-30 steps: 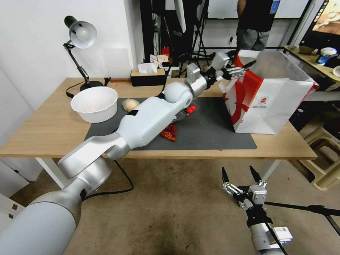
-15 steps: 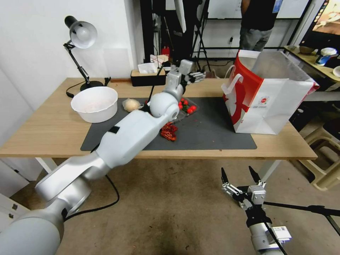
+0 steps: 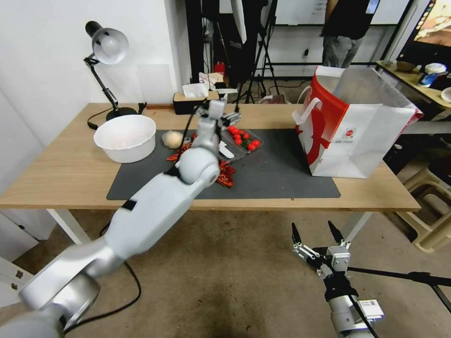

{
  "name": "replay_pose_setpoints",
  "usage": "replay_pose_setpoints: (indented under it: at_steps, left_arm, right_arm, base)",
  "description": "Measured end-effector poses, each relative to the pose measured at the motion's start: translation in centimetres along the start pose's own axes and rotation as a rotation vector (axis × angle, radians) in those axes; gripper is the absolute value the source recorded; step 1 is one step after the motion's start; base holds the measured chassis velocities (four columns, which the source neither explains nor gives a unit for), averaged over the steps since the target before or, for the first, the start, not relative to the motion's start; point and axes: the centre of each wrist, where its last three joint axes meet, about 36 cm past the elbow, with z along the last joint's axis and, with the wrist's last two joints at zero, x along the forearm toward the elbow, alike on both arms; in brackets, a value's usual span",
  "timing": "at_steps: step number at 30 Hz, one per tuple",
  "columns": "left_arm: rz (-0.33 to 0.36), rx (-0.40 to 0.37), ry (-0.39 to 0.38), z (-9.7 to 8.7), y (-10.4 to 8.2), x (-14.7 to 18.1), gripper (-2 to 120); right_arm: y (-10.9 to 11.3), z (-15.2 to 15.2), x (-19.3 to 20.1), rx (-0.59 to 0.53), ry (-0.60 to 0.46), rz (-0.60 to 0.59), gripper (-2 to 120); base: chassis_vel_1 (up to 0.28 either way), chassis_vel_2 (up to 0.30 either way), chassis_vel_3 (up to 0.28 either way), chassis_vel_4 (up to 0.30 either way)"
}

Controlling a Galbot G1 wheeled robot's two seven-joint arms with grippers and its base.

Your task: Pick up the trash from the table and place it into the takeout bag.

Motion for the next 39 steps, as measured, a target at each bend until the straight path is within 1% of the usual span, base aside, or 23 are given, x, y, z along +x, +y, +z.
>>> replay_pose_setpoints:
  at_steps: [1,2,4,5,6,9,10,11,12,14,15,17,18,19,21,22,24,27,28,30,32,36,39]
  left_arm:
    - [0.000,0.000,0.000,0.0,0.0,0.0,100]
    - [-0.009,0.002,0.010,0.8,0.7,1.0,100]
    - [-0.046,-0.015,0.031,3.1,3.2,4.7,100]
    - [-0.057,-0.025,0.029,3.8,4.0,6.0,100]
    - [-0.057,-0.025,0.029,3.8,4.0,6.0,100]
    - [-0.059,-0.010,0.045,5.3,4.7,9.4,100]
    - [-0.059,-0.010,0.045,5.3,4.7,9.4,100]
    - [-0.060,-0.004,0.049,5.7,4.9,10.3,100]
    - [-0.067,-0.004,0.051,6.4,5.2,11.6,100]
    - [-0.078,-0.013,0.045,7.0,5.3,12.6,100]
    - [-0.078,-0.013,0.045,7.0,5.3,12.6,100]
    - [-0.102,-0.023,0.038,8.1,5.5,14.5,100]
    - [-0.111,-0.026,0.041,8.3,5.5,15.4,100]
    - [-0.111,-0.026,0.041,8.3,5.5,15.4,100]
    - [-0.123,-0.033,0.043,8.4,5.6,16.8,100]
    - [-0.136,-0.032,0.050,8.6,5.8,18.0,100]
    - [-0.140,-0.030,0.053,8.7,5.8,18.3,100]
    - [-0.167,-0.031,0.070,9.0,5.6,20.4,100]
    - [-0.167,-0.031,0.070,9.0,5.6,20.4,100]
    - [-0.178,-0.037,0.079,9.1,5.6,21.4,100]
    - [-0.189,-0.041,0.087,9.1,5.9,22.2,100]
    - [-0.201,-0.041,0.088,9.1,6.3,22.7,100]
    - [-0.227,-0.038,0.080,8.9,6.8,22.9,100]
  right_arm:
    - [0.0,0.0,0.0,0.000,0.000,0.000,100]
    - [0.0,0.0,0.0,0.000,0.000,0.000,100]
    - [0.1,-0.1,0.1,-0.002,0.002,-0.001,100]
    - [0.2,-0.1,0.2,-0.004,0.002,0.000,100]
    - [0.2,-0.1,0.2,-0.004,0.002,0.000,100]
    - [0.3,-0.1,0.3,-0.009,0.003,0.002,100]
    - [0.3,-0.1,0.3,-0.009,0.003,0.002,100]
    - [0.3,-0.2,0.4,-0.009,0.002,0.002,100]
    - [0.3,-0.2,0.4,-0.010,0.001,0.002,100]
    - [0.3,-0.3,0.4,-0.011,-0.001,0.001,100]
    - [0.3,-0.3,0.4,-0.011,-0.001,0.001,100]
    - [0.4,-0.3,0.5,-0.011,-0.006,-0.003,100]
    - [0.3,-0.4,0.5,-0.011,-0.009,-0.004,100]
    - [0.3,-0.4,0.5,-0.011,-0.009,-0.004,100]
    - [0.3,-0.4,0.5,-0.009,-0.010,-0.006,100]
    - [0.3,-0.5,0.4,-0.008,-0.011,-0.008,100]
    - [0.3,-0.5,0.4,-0.008,-0.011,-0.009,100]
    - [0.5,-0.4,0.4,-0.009,-0.012,-0.014,100]
    - [0.5,-0.4,0.4,-0.009,-0.012,-0.014,100]
    - [0.5,-0.4,0.4,-0.010,-0.013,-0.015,100]
    - [0.5,-0.5,0.4,-0.010,-0.013,-0.016,100]
    - [0.5,-0.4,0.4,-0.010,-0.014,-0.016,100]
    - [0.6,-0.4,0.3,-0.013,-0.016,-0.015,100]
  base:
    - [0.000,0.000,0.000,0.000]
    - [0.000,0.000,0.000,0.000]
    - [0.000,0.000,0.000,0.000]
    - [0.000,0.000,0.000,0.000]
    - [0.000,0.000,0.000,0.000]
    - [0.000,0.000,0.000,0.000]
    - [0.000,0.000,0.000,0.000]
    - [0.000,0.000,0.000,0.000]
    - [0.000,0.000,0.000,0.000]
    - [0.000,0.000,0.000,0.000]
    - [0.000,0.000,0.000,0.000]
    - [0.000,0.000,0.000,0.000]
    - [0.000,0.000,0.000,0.000]
    - [0.000,0.000,0.000,0.000]
    - [0.000,0.000,0.000,0.000]
    - [0.000,0.000,0.000,0.000]
    - [0.000,0.000,0.000,0.000]
    - [0.000,0.000,0.000,0.000]
    - [0.000,0.000,0.000,0.000]
    - [0.000,0.000,0.000,0.000]
    - [0.000,0.000,0.000,0.000]
    - [0.000,0.000,0.000,0.000]
    - [0.000,0.000,0.000,0.000]
